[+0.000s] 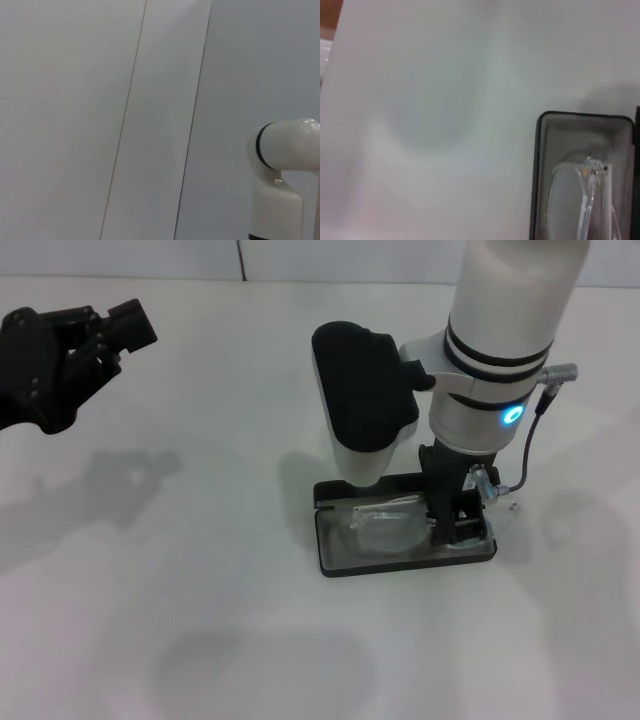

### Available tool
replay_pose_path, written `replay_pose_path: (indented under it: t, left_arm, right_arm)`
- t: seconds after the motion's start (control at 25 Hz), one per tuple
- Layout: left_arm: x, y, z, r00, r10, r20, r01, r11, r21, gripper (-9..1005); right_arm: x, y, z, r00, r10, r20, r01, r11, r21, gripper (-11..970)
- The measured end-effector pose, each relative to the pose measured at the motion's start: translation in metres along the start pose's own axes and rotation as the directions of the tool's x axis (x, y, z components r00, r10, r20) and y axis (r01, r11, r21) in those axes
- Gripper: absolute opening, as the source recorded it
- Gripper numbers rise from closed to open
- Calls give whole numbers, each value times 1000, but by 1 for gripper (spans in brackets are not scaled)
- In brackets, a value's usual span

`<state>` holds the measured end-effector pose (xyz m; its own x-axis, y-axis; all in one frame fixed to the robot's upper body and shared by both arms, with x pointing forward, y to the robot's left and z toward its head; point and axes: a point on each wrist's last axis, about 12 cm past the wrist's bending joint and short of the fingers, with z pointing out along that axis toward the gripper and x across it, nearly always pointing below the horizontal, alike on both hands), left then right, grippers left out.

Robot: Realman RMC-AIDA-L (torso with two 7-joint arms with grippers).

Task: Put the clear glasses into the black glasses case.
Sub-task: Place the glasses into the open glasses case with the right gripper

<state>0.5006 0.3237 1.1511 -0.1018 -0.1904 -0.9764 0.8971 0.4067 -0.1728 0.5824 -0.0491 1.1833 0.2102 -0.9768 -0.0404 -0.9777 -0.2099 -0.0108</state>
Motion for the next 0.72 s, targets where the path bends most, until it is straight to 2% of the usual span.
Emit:
replay_pose_path:
  t: [0.28, 0.72]
  left_arm:
    - [1, -1, -1, 1000, -2, 0, 2, 1000, -1, 64]
    - [1, -1, -2, 1000, -3, 0, 3, 1000, -3, 66]
  right_arm:
    - [-3, 4, 3, 998, -43, -40, 43, 999, 5, 132]
    - [-5, 2, 4, 998, -55, -33, 56, 998, 22, 137]
